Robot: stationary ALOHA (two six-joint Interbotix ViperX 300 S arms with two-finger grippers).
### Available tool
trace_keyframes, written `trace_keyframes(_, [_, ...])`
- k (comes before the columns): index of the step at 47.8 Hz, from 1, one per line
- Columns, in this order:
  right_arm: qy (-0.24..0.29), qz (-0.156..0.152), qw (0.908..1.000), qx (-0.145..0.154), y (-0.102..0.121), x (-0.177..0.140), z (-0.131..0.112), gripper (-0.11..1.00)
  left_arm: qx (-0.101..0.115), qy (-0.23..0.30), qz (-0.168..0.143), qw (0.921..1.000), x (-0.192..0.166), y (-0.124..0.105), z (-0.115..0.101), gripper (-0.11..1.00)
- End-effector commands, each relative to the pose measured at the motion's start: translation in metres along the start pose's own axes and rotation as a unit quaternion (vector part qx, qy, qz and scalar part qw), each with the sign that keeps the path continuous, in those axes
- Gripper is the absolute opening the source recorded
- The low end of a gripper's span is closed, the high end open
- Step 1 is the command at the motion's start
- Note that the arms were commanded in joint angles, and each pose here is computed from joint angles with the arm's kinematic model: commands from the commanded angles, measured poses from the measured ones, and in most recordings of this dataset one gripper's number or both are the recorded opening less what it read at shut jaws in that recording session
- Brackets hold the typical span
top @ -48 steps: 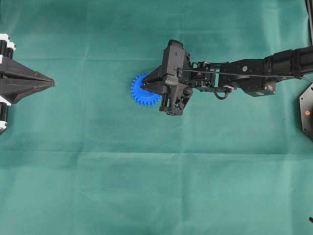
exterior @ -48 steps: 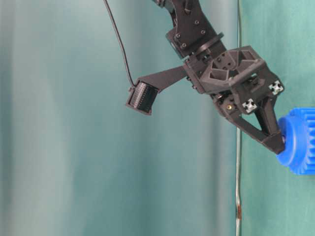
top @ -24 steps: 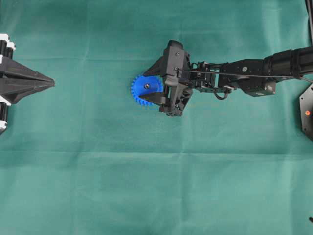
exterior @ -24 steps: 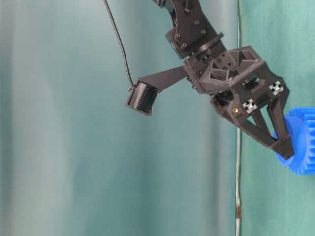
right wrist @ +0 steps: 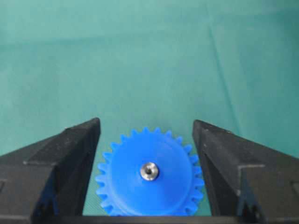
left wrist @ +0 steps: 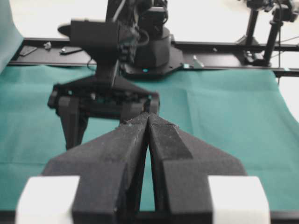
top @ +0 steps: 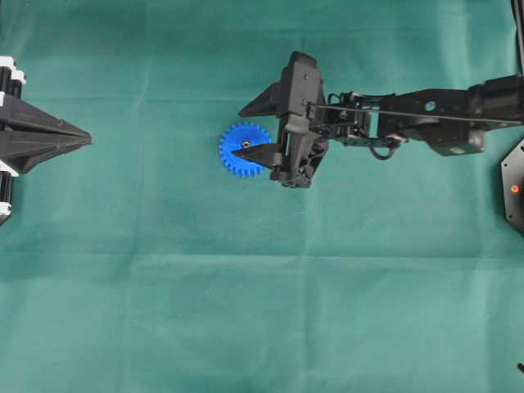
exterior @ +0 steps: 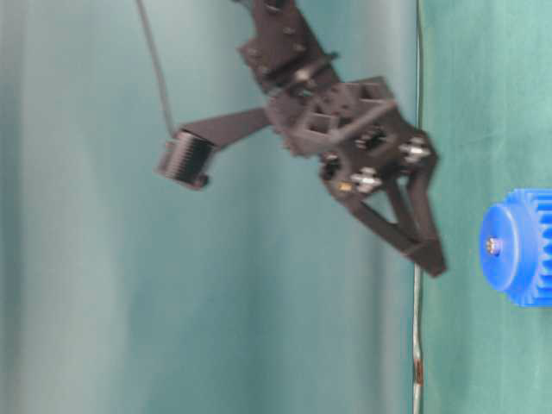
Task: Insert the shaft placed at a random location into the center hole of the medium gear at another random location.
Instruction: 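Open the right gripper and raise it off the inserted shaft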
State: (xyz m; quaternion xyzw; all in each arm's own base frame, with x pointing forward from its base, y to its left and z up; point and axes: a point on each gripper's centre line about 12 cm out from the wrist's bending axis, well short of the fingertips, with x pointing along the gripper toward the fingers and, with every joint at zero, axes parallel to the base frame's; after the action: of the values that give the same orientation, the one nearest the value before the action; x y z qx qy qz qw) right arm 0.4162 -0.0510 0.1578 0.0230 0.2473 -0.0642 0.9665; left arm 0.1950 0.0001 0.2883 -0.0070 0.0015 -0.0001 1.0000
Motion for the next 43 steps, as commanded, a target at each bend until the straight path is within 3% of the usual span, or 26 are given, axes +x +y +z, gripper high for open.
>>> trace_keyframes(1, [-0.03, 0.001, 0.9996, 0.001, 0.001, -0.014, 0.027, 0.78, 0.0, -0.011, 0.0, 0.9999, 0.002, 0.0, 0.009, 0.0])
trace_keyframes(10, [-0.034, 0.005, 0.9994, -0.001, 0.004, -0.027, 0.037, 0.78, 0.0, -0.011, 0.0, 0.9999, 0.002, 0.0, 0.009, 0.0])
trace_keyframes(25, [-0.024, 0.006, 0.9997, 0.0, 0.005, -0.04, 0.028, 0.78, 0.0, -0.011, 0.0, 0.9999, 0.002, 0.0, 0.009, 0.0])
trace_keyframes(43, [-0.021, 0.007, 0.9997, 0.002, 0.004, -0.086, 0.012, 0.78, 0.0, -0.012, 0.0, 0.9999, 0.002, 0.0, 0.009, 0.0])
